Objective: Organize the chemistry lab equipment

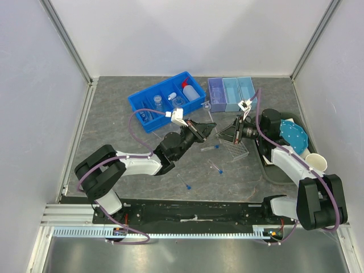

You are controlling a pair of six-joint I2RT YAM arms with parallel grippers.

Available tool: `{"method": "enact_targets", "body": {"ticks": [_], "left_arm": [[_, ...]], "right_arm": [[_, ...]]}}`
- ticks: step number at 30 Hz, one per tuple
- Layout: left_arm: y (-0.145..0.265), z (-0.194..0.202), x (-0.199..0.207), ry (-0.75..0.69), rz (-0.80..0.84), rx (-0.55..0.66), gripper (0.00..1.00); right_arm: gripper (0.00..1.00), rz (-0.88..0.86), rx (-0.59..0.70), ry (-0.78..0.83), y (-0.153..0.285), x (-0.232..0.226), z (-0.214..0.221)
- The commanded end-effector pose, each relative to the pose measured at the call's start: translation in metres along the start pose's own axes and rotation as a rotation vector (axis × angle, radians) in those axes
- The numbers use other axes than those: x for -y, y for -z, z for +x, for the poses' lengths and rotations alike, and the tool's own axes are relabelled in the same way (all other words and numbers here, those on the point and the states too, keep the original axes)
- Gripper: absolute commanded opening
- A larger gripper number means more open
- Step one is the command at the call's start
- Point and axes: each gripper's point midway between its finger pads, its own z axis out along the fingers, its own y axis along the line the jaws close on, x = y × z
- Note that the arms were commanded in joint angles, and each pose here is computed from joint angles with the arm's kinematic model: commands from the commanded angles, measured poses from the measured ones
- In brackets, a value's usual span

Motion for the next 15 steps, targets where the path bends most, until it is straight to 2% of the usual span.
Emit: {"method": "enact_targets", "body": {"ticks": [1,6,9,15], "left_arm": [[-0.006,-0.020,0.031,0.058,0.080,0.084,0.06],[-0.002,-0.019,0.030,0.035,0.062,0.064,0.38],[0.003,-0.018,0.024,0.011,0.042,0.052,0.50],[0.023,-0.026,0.019,-0.092,-0.001,0.027,0.66]], "right_arm": [[0.10,-0.017,0.027,0.094,-0.001,-0.007,-0.019],[0.06,-0.009,0.022,0.101,-0.001,-0.005,-0.019],[0.06,-0.001,0.021,0.109,-0.001,-0.004,-0.020],[0.05,0.038,0.028,0.123,0.006,0.005,-0.026]]}}
